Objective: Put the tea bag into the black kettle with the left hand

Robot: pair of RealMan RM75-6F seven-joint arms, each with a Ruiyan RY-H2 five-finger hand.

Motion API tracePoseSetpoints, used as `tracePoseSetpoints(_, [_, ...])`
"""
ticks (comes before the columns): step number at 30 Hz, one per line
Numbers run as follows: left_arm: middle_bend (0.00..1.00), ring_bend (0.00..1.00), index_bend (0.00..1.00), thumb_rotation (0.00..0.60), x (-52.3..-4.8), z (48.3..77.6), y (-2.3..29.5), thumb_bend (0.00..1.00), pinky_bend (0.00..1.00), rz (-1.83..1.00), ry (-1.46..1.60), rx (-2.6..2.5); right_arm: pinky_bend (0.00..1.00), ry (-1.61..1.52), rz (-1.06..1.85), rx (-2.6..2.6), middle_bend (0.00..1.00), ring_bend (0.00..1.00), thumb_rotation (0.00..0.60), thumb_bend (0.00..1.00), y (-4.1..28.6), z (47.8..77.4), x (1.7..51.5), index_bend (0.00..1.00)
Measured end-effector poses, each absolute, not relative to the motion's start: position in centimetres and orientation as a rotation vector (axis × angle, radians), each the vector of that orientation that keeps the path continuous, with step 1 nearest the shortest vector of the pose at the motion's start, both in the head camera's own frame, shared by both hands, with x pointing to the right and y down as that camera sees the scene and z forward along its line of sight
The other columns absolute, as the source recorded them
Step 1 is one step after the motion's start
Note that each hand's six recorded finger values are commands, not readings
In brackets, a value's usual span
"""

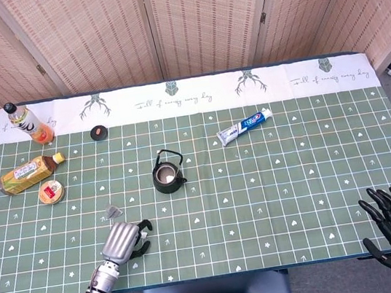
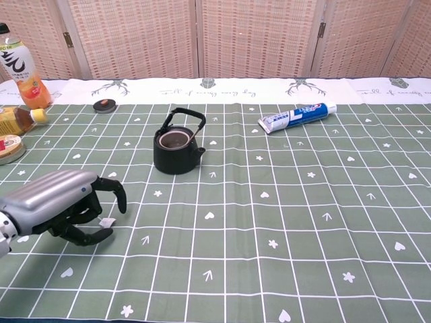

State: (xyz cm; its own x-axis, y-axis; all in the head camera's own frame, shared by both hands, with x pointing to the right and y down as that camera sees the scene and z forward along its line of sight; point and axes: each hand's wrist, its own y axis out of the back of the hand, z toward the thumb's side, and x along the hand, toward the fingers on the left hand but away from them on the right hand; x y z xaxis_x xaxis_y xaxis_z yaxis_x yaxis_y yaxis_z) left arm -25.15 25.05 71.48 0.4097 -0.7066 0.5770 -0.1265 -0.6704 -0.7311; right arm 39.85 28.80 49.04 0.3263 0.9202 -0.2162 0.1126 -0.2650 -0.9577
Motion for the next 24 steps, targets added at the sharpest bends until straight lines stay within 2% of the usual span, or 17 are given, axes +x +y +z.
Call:
tracePoseSetpoints(12, [1.00, 1.00, 0.48, 0.600, -26.1, 73.2, 24.9, 0.40, 1.00, -1.296, 0.687, -2.063, 0.00, -0.945, 1.055, -1.637, 0.00, 0.06, 0.600, 0.37, 29.0, 49.0, 39.8, 0.00])
tracePoseSetpoints(24, [1.00, 1.00, 0.51, 0.600, -26.6, 73.5, 24.7, 0.41, 1.00, -1.311, 0.681, -2.060, 0.00, -0.941, 1.054, -1.636, 0.00, 0.06, 0.600, 0.36, 29.0, 49.0, 39.8, 0.00])
